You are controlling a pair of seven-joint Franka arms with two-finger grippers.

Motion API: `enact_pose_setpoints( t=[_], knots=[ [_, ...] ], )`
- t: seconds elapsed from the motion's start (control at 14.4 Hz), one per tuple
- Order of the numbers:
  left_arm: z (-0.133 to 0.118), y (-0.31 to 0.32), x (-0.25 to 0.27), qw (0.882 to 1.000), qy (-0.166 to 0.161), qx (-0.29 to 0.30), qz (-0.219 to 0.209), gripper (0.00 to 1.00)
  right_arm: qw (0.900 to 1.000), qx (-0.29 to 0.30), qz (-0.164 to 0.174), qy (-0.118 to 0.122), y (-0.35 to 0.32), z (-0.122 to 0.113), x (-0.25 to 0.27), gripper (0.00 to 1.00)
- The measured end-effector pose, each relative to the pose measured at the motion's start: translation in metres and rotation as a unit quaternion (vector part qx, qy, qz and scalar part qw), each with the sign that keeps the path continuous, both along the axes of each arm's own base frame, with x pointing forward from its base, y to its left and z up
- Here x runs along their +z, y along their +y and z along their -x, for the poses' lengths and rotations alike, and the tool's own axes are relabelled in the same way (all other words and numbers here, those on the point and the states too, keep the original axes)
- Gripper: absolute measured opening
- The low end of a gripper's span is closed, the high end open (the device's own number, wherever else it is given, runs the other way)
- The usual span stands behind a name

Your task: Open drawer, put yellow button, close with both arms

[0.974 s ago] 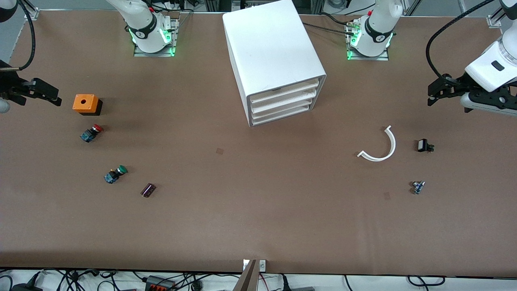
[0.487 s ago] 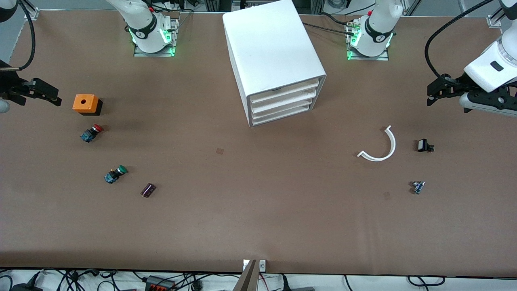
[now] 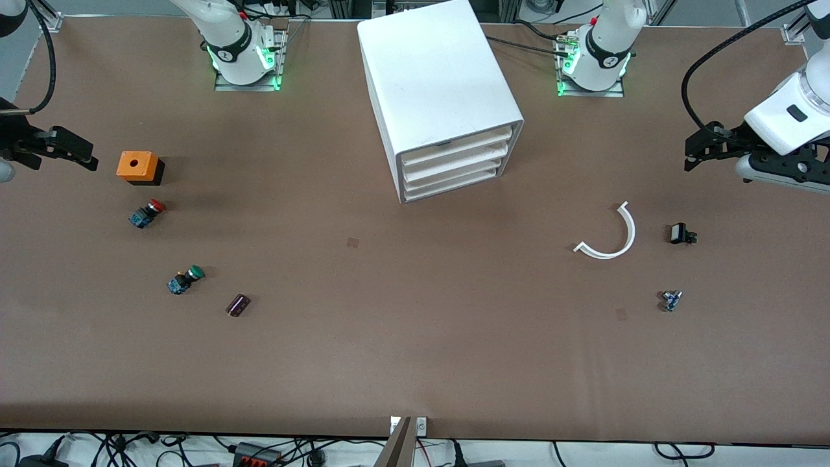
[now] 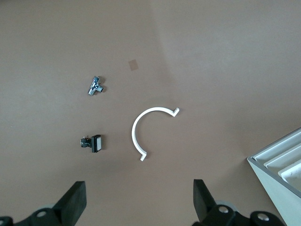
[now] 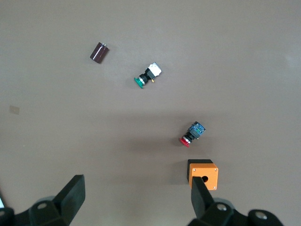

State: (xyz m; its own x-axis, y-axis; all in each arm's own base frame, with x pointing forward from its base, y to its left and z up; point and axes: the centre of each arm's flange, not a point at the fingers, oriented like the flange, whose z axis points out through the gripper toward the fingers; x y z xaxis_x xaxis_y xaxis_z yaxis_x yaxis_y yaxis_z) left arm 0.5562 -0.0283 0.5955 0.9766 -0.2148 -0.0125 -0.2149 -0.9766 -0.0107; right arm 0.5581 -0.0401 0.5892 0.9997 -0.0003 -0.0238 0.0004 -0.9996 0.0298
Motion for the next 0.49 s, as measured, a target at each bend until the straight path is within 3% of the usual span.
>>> enact_pose_setpoints(
  t=[0.49],
  knots=[
    [0.0004,-0.0011,0.0005,1.0,0.001,-0.002,0.0,1.0,1.0,0.0,0.0,0.0,-0.0001,0.0,0.0,1.0]
  ],
)
